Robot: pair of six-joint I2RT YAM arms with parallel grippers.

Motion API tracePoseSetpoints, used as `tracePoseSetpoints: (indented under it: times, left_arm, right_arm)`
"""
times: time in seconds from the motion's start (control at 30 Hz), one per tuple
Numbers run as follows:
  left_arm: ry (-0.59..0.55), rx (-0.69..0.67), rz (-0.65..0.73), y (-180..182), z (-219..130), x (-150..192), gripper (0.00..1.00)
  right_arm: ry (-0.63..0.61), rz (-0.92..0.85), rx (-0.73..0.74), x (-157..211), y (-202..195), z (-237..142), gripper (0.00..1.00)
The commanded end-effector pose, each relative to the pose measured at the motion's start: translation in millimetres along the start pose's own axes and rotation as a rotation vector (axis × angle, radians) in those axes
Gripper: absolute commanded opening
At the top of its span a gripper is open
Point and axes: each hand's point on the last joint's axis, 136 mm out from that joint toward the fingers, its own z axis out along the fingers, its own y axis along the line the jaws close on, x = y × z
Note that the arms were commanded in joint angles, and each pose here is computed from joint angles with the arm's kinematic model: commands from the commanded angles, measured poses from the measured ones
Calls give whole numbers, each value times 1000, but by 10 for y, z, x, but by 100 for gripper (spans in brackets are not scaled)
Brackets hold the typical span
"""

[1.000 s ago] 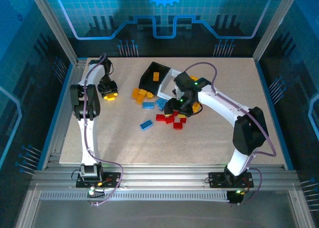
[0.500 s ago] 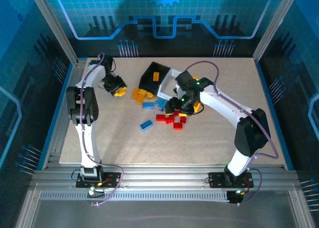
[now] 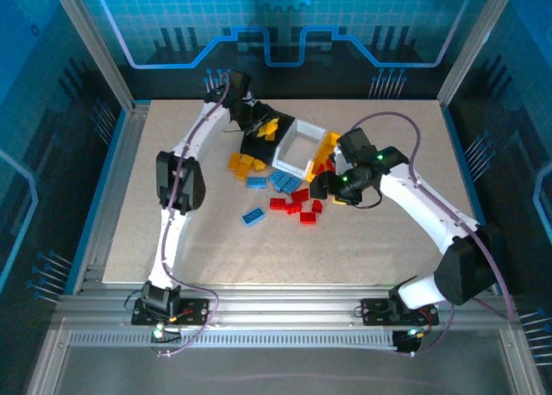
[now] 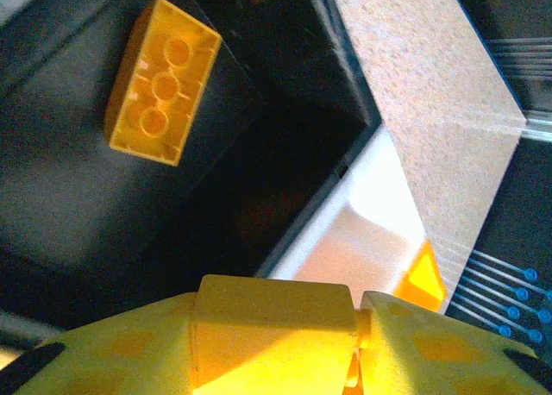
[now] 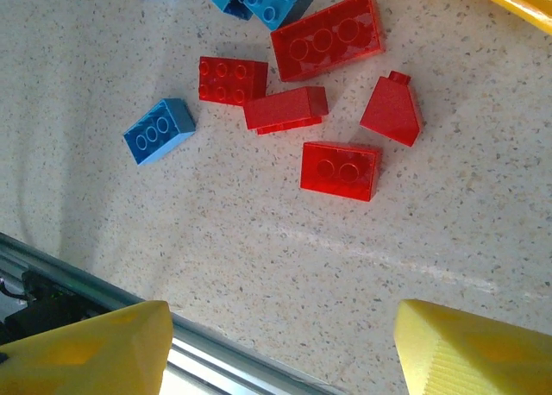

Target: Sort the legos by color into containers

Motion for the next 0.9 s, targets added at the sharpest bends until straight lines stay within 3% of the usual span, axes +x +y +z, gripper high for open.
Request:
tracePoseSetpoints:
  times: [0.0,0.23,0.4,0.63,0.73,0.87]
  left_arm:
    - [-11,12,-81,45,80,-133,50]
    - [-22,14,-52,-23,-30,-119,72]
    - [-32,-22,41,-51,-373,11,72]
    - [-61,-366,268,540,-1077,271,73]
    - [-16,-472,333,840,-1143,409,72]
    - [49,-500,381,1083,-1035,596,68]
  right_arm:
    - [-12,18,6,44,-61,-64,71]
    - [-11,23,-1,60,-85,-69,71]
    - [-2,16,-20,52,-56,-29,71]
    - [19,7,-51,75,-24,54,71]
    - [29,10,-67,80,-1,93,71]
    - [41,3,-71,78,30,140,71]
